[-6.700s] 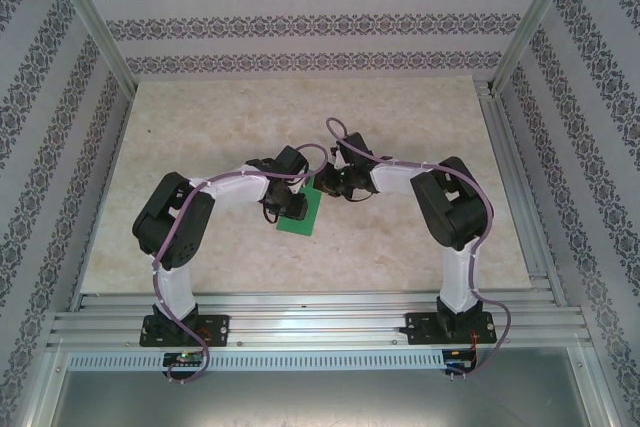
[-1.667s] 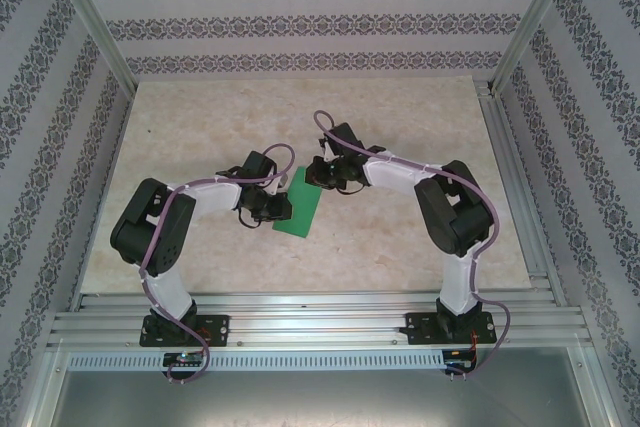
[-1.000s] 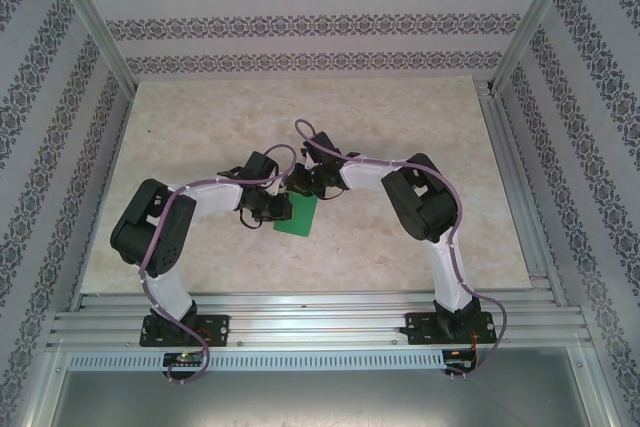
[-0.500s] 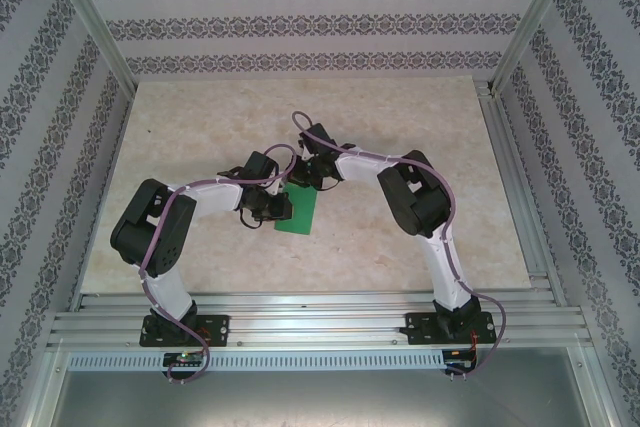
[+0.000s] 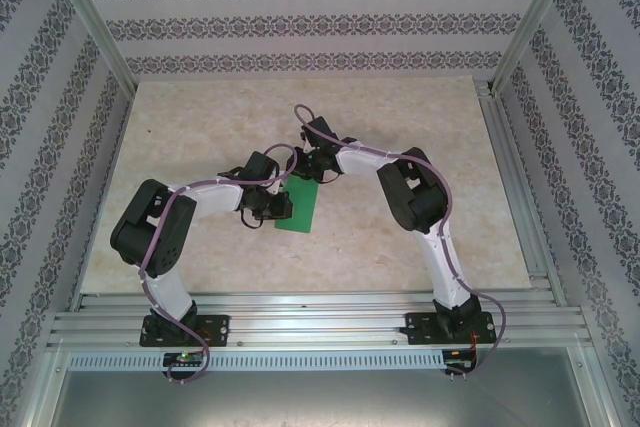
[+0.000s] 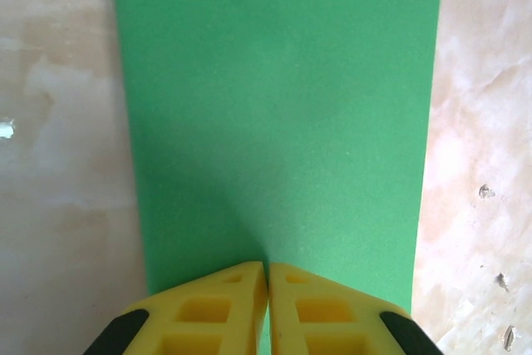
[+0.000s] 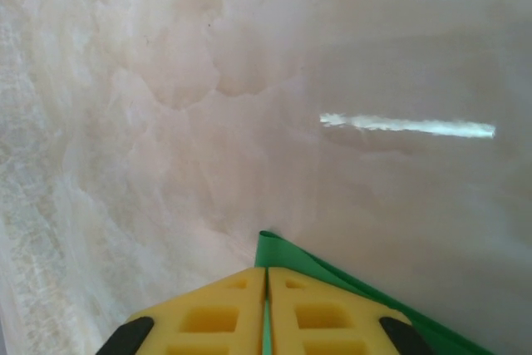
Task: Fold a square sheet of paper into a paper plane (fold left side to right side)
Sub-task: Fold the square sheet of paper in half at the center of the table, then hold the square sheet of paper at the center of the table.
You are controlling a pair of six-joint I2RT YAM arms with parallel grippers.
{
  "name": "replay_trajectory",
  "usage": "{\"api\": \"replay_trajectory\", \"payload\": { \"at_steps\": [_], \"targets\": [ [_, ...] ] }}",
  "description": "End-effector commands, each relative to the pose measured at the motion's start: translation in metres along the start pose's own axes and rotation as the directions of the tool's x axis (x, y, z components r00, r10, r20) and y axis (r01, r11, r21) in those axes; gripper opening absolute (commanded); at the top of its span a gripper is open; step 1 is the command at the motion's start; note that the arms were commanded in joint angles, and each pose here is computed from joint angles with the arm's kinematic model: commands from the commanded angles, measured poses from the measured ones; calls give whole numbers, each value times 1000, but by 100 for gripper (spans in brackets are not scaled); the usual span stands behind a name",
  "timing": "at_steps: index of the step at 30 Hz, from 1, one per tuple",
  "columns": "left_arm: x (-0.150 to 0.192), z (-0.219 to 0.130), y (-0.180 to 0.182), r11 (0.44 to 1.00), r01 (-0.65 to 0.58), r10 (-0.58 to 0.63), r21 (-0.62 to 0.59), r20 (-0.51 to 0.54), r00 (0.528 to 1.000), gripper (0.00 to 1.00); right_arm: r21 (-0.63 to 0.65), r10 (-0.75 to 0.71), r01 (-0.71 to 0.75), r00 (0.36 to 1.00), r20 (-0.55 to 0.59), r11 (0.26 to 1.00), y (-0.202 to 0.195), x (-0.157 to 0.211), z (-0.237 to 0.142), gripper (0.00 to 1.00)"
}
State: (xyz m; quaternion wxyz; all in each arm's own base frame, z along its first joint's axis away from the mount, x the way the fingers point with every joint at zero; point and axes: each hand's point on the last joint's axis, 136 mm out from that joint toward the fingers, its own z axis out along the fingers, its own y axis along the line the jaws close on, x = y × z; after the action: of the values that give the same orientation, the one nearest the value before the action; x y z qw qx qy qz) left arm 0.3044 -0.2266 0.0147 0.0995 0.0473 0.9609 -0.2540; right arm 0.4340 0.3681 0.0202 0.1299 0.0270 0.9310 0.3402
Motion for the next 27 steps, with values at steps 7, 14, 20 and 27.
{"api": "replay_trajectory", "payload": {
  "at_steps": [7, 14, 20, 27],
  "targets": [
    [45, 9, 34, 989, 36, -55, -144, -129, 990, 13, -10, -50, 52, 990, 130, 999, 4, 1, -85, 21],
    [42, 8, 32, 989, 36, -54, -141, -124, 991, 13, -50, -3, 5, 999, 37, 999, -5, 38, -51, 13],
    [42, 8, 32, 989, 35, -54, -144, -128, 990, 13, -32, -3, 2, 1000, -19, 999, -11, 51, -28, 12],
    [36, 3, 23, 993, 34, -47, -114, -111, 993, 13, 80, 20, -13, 996, -86, 997, -44, 72, -17, 12]
  ]
}}
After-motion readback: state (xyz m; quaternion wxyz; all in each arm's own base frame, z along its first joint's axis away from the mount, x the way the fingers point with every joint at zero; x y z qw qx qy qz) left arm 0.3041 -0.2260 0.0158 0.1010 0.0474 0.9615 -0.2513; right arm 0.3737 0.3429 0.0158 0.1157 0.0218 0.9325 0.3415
